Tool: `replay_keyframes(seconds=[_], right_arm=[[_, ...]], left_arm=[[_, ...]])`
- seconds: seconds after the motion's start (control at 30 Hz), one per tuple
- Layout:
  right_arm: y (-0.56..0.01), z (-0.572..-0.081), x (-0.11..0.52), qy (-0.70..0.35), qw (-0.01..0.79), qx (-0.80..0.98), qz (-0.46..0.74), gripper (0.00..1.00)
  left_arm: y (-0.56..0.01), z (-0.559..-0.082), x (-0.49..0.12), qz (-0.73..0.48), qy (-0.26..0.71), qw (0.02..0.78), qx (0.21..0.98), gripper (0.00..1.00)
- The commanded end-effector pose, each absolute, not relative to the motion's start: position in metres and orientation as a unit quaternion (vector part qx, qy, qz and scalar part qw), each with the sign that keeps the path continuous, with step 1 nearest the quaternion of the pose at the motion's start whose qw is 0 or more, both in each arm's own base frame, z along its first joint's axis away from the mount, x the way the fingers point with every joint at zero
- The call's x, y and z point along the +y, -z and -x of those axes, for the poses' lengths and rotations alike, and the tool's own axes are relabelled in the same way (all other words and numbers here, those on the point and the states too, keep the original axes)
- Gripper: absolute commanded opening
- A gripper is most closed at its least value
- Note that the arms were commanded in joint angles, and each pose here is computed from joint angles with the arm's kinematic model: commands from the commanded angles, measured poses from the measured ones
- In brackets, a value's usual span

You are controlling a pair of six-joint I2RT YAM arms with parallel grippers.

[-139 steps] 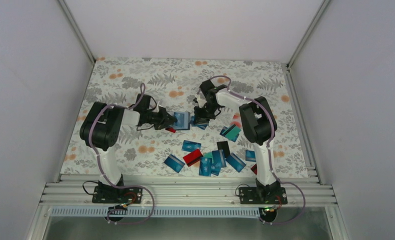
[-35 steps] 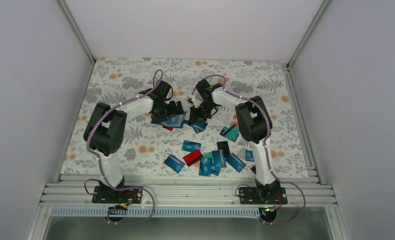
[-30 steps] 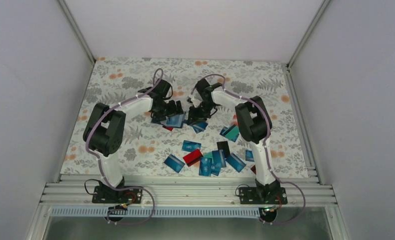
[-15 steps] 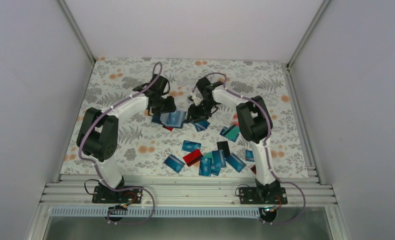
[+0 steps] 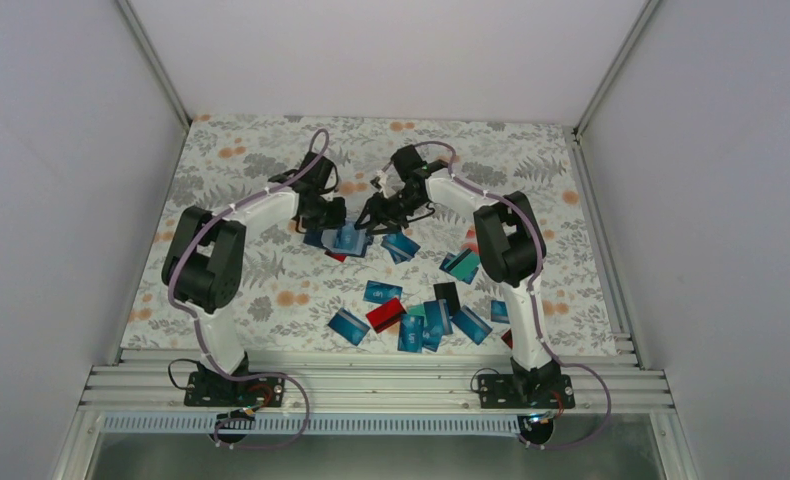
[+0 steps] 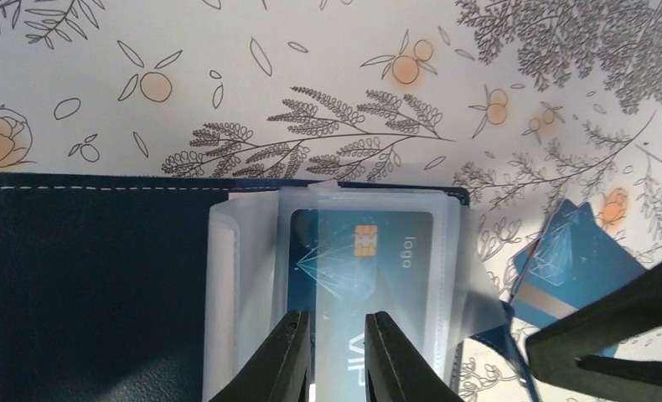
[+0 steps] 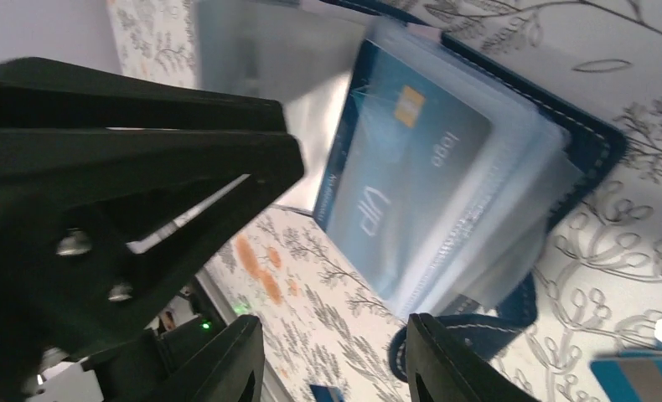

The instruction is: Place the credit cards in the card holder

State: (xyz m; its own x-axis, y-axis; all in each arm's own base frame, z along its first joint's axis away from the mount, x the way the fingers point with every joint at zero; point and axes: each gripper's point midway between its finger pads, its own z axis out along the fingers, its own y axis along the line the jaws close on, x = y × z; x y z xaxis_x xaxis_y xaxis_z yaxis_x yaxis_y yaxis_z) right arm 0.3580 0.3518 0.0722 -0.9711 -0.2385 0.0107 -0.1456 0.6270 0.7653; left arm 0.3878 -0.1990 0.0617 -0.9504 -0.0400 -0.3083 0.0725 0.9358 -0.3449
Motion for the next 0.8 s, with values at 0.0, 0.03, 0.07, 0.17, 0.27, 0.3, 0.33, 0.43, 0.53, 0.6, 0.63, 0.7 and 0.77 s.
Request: replay_keyframes(seconds=[0.0,0.03,0.07,0.17,0.27,0.3,0.33,0.43,0.53,0.6,0.63,0.7,0.77], right_arm=[[-0.098,-0.370,0.368,0.469,0.053,-0.877,-0.088,0.42],[-0.097,-0.372,0.368,0.470,0.053,-0.877,-0.084,0.42],[-0.098,-0.373,0.369,0.470,0.051,-0.877,-0.082,0.42],[-0.100,-0.376,0.371,0.472,0.046,-0.877,-0.081,0.42],[-0.094,-0.373,0.373,0.471,0.055,-0.877,-0.078,0.43],[-0.089,-0.370,0.373,0.469,0.062,-0.877,-0.077,0.43],[-0.086,-0.369,0.374,0.466,0.065,-0.879,-0.078,0.43],[-0.074,-0.366,0.373,0.454,0.071,-0.886,-0.071,0.43],[-0.065,-0.365,0.370,0.443,0.076,-0.891,-0.064,0.42],[-0.062,-0.365,0.369,0.440,0.077,-0.892,-0.062,0.42],[-0.060,-0.365,0.369,0.438,0.078,-0.893,-0.062,0.42],[-0.056,-0.363,0.368,0.434,0.081,-0.895,-0.060,0.42],[-0.052,-0.361,0.369,0.433,0.085,-0.896,-0.058,0.42]], left_arm=[[-0.046,-0.386,-0.198,-0.024,0.180,0.146,0.972,0.17],[-0.043,-0.385,-0.198,-0.025,0.180,0.143,0.973,0.16],[-0.040,-0.384,-0.198,-0.026,0.179,0.139,0.974,0.15],[-0.031,-0.379,-0.195,-0.025,0.172,0.128,0.976,0.11],[-0.026,-0.376,-0.190,-0.022,0.161,0.124,0.979,0.08],[-0.025,-0.374,-0.189,-0.022,0.159,0.123,0.979,0.07],[-0.024,-0.374,-0.189,-0.024,0.159,0.122,0.980,0.06],[-0.018,-0.371,-0.188,-0.023,0.156,0.114,0.981,0.03],[-0.013,-0.369,-0.187,-0.021,0.155,0.109,0.982,0.02],[-0.009,-0.366,-0.186,-0.021,0.155,0.104,0.982,0.02],[-0.007,-0.365,-0.185,-0.020,0.155,0.102,0.982,0.02],[-0.004,-0.364,-0.184,-0.019,0.156,0.099,0.983,0.02],[-0.002,-0.362,-0.183,-0.016,0.158,0.097,0.983,0.02]])
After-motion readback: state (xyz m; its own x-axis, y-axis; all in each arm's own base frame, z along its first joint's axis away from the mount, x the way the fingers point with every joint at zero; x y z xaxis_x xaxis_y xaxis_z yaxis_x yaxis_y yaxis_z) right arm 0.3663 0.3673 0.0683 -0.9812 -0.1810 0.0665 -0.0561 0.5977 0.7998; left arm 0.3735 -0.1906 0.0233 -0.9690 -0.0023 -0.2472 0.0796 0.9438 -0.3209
